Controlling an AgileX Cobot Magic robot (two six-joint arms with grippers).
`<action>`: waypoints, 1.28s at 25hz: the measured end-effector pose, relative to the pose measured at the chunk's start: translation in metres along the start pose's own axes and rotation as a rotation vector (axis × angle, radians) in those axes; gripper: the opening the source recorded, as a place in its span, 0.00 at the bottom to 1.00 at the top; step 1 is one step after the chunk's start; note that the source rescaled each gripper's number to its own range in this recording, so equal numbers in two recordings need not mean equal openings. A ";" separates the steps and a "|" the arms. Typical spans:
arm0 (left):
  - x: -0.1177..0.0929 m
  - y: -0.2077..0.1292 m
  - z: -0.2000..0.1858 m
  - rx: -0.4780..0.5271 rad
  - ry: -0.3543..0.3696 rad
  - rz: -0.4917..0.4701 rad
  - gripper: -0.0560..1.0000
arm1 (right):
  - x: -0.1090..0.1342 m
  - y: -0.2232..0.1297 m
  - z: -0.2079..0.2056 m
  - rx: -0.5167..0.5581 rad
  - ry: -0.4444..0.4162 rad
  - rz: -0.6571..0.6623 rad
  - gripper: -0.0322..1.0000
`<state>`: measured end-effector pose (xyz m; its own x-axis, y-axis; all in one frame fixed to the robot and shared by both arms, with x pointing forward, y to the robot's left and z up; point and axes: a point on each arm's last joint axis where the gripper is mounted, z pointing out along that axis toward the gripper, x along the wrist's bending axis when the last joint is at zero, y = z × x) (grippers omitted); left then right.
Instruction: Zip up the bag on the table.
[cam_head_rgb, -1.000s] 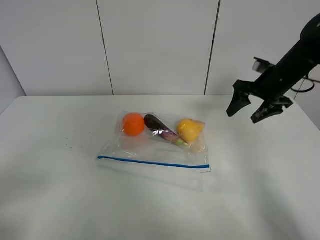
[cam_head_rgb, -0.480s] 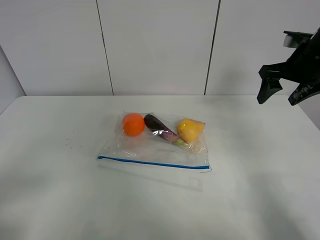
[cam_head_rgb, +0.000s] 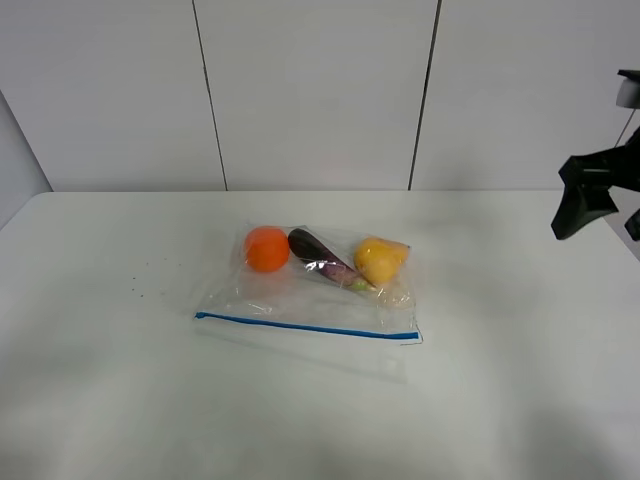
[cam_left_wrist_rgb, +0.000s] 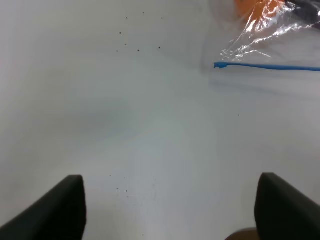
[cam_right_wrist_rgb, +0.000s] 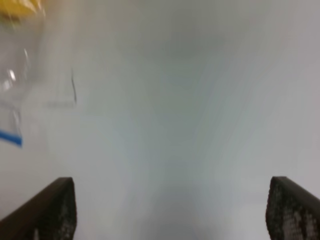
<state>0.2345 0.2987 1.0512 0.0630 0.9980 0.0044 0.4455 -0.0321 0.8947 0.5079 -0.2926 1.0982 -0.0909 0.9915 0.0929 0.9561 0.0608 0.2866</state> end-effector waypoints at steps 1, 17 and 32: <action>0.000 0.000 0.000 0.000 0.002 0.000 1.00 | 0.001 -0.010 0.000 0.008 0.000 0.001 0.85; 0.000 0.000 0.000 0.000 0.004 -0.002 1.00 | 0.012 -0.174 0.010 -0.103 -0.015 -0.003 0.85; 0.000 0.000 0.000 0.000 0.004 -0.002 1.00 | 0.019 -0.241 -0.021 -0.616 -0.062 -0.027 0.85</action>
<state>0.2345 0.2991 1.0512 0.0581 0.9983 0.0046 0.4458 -0.0301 0.8946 0.2697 -0.2906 1.0507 -0.0791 0.9965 0.0278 0.6158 0.0269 0.7874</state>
